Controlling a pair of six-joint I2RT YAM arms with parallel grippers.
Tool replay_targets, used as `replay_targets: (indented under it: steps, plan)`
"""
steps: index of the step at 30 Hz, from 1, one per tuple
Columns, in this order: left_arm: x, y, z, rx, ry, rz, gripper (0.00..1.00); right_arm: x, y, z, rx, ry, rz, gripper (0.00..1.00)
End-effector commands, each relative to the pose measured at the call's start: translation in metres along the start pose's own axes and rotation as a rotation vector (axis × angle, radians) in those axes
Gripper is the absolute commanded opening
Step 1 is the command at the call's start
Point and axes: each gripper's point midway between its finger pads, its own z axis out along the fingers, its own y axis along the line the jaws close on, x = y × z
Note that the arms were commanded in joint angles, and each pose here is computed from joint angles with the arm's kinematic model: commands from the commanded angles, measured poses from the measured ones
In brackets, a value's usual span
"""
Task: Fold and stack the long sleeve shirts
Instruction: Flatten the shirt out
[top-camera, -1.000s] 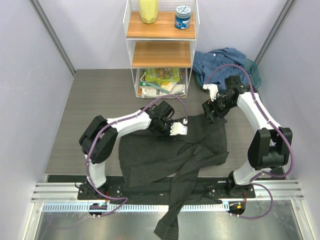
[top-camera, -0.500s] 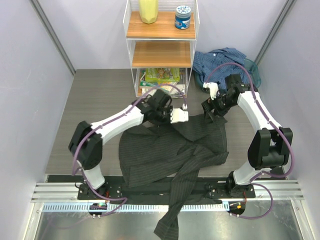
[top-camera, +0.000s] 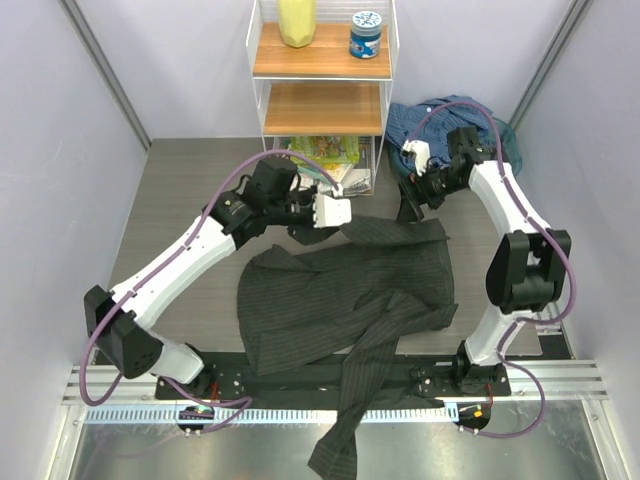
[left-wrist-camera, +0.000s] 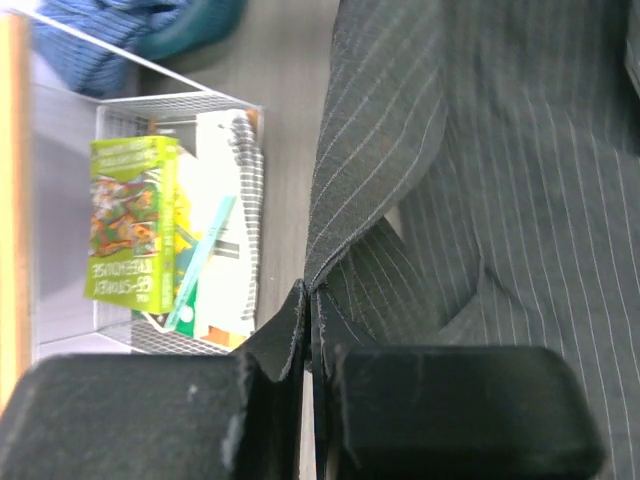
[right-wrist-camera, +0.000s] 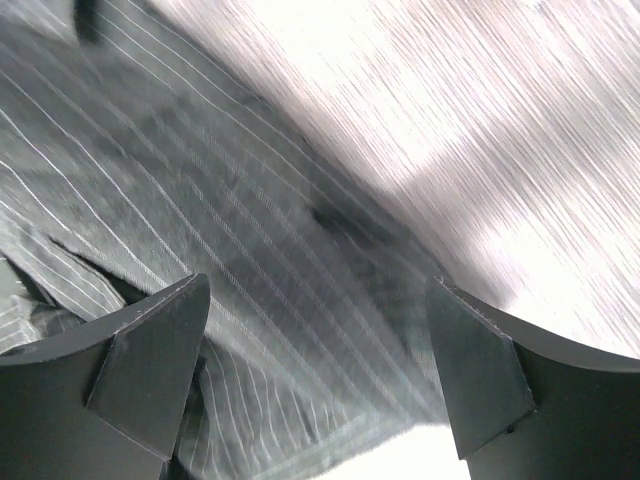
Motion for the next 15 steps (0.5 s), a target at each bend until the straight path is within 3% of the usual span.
replay_targets:
  steps: [1, 6, 11, 15]
  plan:
    - [0.011, -0.02, -0.004, 0.062, -0.007, 0.126, 0.0, -0.018, 0.013, 0.01, -0.147, -0.071, -0.033, 0.94]
    - [0.036, -0.032, 0.005, 0.071, 0.03, 0.145, 0.0, -0.007, 0.037, 0.034, -0.255, -0.018, -0.048, 0.94]
    - [0.041, -0.04, 0.005, 0.079, 0.025, 0.184, 0.0, 0.032, 0.052, 0.067, -0.28, 0.101, -0.075, 0.94]
    - [0.046, -0.038, -0.006, 0.06, 0.053, 0.224, 0.0, 0.046, 0.055, 0.072, -0.31, 0.141, -0.06, 0.88]
